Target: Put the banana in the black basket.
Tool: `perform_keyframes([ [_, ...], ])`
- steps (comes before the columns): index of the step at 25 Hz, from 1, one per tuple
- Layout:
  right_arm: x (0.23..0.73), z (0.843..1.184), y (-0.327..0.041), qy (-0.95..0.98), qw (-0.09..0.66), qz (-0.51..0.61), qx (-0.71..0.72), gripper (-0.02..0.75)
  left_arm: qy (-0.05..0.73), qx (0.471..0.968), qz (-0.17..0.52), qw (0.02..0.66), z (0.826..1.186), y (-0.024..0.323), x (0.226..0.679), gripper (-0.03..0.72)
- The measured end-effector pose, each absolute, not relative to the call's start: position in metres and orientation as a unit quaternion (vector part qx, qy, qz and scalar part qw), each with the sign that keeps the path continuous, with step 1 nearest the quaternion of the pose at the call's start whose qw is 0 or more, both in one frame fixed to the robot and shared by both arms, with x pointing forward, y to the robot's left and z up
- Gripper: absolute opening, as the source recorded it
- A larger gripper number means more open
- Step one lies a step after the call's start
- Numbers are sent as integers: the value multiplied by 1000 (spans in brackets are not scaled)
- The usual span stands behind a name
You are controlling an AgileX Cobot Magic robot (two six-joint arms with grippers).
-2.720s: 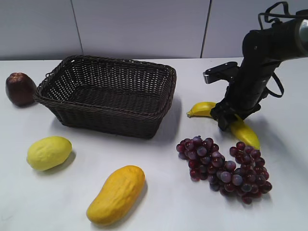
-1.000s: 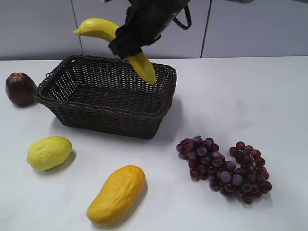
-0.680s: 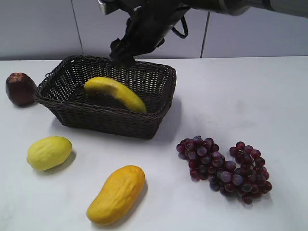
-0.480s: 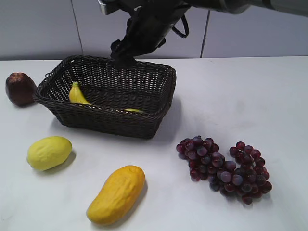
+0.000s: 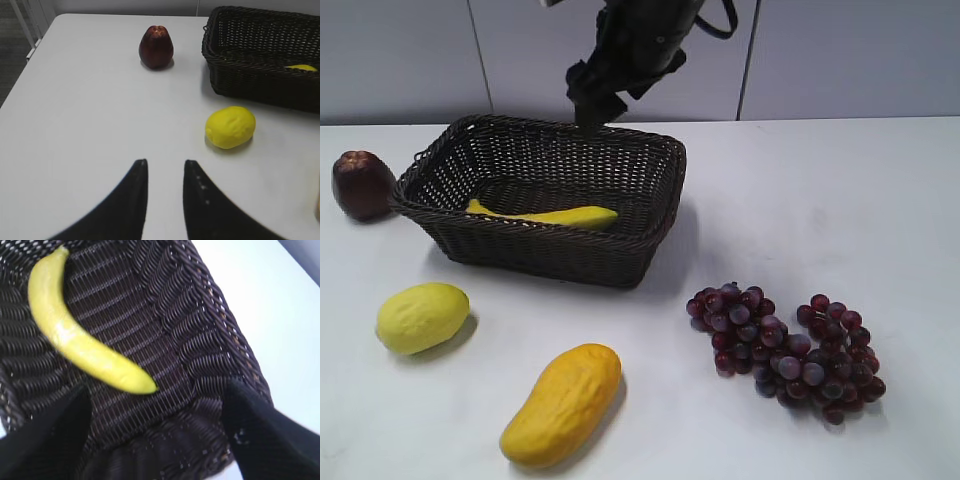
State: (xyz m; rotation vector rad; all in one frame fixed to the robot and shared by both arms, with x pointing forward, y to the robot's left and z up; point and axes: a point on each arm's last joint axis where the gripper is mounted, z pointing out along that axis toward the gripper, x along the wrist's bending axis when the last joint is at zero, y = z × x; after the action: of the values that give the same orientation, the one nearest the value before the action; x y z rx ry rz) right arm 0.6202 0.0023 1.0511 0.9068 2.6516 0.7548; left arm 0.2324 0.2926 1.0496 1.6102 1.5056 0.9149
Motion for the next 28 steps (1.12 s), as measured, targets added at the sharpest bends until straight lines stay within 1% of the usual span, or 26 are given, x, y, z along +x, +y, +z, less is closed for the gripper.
perform_keyframes([
  [5,605,1093,-18,905,148,241,317,643,586,627,356,369,1050,293,232,239],
  [8,594,1114,-31,901,152,226,336,634,586,627,356,369,1050,293,232,239],
  [14,577,1141,-48,879,156,223,392,601,586,627,356,369,1050,293,232,239],
  [17,568,1142,-56,874,150,218,408,593,586,627,356,369,1050,293,232,239],
  [23,539,1133,-78,875,131,186,426,591,586,627,356,369,1050,293,232,239],
  [25,527,1126,-87,875,121,171,437,591,586,627,356,369,1050,293,232,239],
  [28,508,1105,-102,875,100,133,454,591,586,627,356,369,1050,293,232,239],
])
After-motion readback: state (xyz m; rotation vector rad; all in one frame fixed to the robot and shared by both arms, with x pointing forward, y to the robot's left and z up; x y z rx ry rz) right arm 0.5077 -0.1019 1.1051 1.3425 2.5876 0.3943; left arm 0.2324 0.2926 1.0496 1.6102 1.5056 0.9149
